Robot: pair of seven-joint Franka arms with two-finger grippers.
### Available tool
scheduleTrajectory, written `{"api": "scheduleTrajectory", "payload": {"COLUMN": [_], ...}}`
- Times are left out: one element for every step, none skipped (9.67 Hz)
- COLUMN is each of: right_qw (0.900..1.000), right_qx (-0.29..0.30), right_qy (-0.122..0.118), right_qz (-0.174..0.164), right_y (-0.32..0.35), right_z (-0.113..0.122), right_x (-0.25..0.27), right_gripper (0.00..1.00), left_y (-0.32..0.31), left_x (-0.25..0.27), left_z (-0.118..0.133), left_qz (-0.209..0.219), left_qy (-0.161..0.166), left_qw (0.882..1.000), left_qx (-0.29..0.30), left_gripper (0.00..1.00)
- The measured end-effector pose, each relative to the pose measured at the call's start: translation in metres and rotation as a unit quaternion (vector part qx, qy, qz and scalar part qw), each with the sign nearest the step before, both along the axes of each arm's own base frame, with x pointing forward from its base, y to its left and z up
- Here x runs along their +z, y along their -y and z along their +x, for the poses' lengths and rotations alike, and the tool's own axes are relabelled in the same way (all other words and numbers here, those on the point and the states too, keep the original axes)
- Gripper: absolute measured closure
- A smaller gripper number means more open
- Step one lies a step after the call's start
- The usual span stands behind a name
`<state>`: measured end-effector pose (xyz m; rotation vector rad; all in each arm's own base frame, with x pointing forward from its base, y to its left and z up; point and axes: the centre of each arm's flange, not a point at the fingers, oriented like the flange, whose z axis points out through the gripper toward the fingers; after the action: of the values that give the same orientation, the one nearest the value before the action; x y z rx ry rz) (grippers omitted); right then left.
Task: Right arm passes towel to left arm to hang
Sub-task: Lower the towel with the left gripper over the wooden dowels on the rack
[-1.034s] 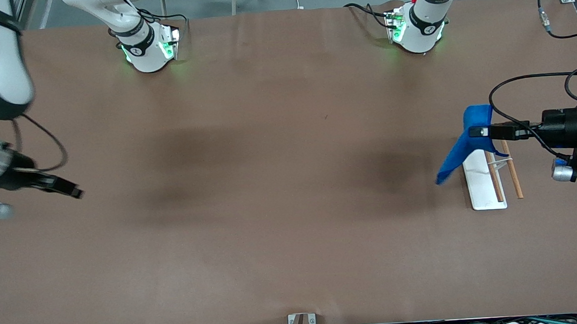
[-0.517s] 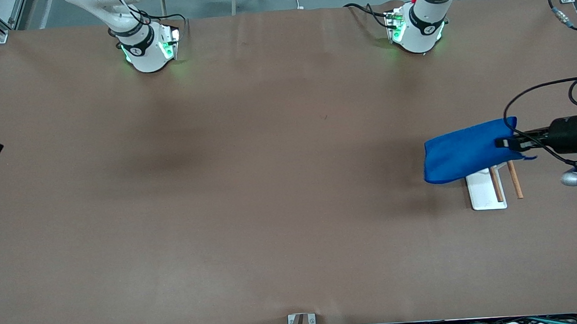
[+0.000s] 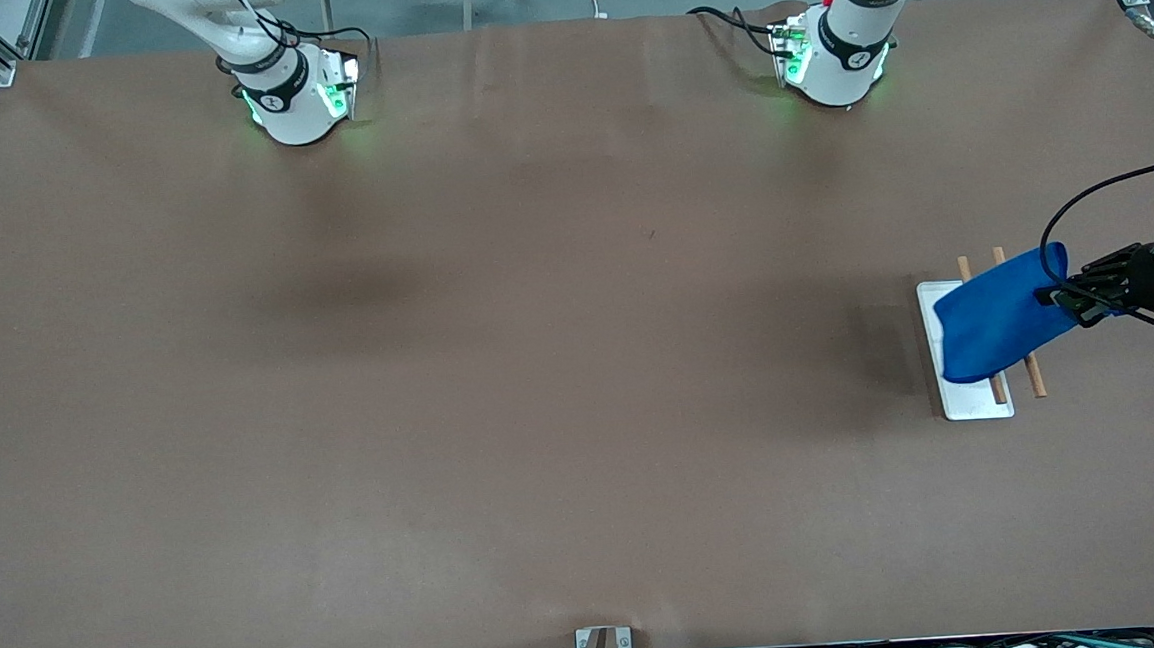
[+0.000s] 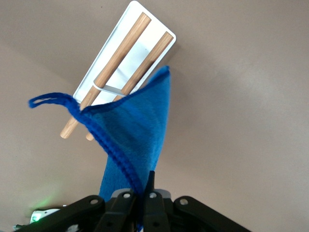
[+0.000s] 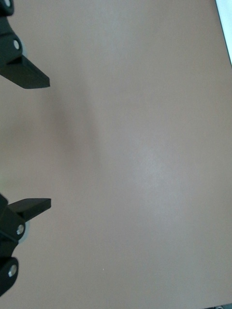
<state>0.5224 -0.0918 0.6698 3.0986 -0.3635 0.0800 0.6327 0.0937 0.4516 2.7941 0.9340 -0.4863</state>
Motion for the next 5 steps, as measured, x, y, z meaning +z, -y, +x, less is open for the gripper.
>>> {"api": "scheduleTrajectory", "payload": {"right_qw": [1.000,1.000,1.000,1.000,1.000], "right_qx": [0.003,0.005,0.007,0.008,0.008], "right_qy": [0.000,0.000,0.000,0.000,0.000], "right_qz": [-0.001,-0.002,-0.002,-0.002,-0.002], "right_y": [-0.001,-0.003,-0.004,-0.005,-0.005], "right_z": [0.000,0.001,0.001,0.001,0.001], "right_x": [0.000,0.000,0.000,0.000,0.001], "right_gripper": [0.00,0.00,0.00,0.00,0.00], "left_y": [-0.004,-0.007,-0.008,-0.010,-0.018], "left_x": [-0.007,-0.013,-0.017,-0.019,-0.020], "left_z": [-0.003,-0.005,-0.006,-0.007,-0.007], "left_qz": [0.000,-0.001,-0.002,-0.001,0.000], "left_qy": [-0.008,-0.015,-0.018,-0.018,-0.014], "left_qw": [1.000,1.000,1.000,1.000,1.000], "left_qx": [0.002,0.004,0.005,0.007,0.014], "left_gripper": [0.97,0.97,0.97,0.97,0.97]}}
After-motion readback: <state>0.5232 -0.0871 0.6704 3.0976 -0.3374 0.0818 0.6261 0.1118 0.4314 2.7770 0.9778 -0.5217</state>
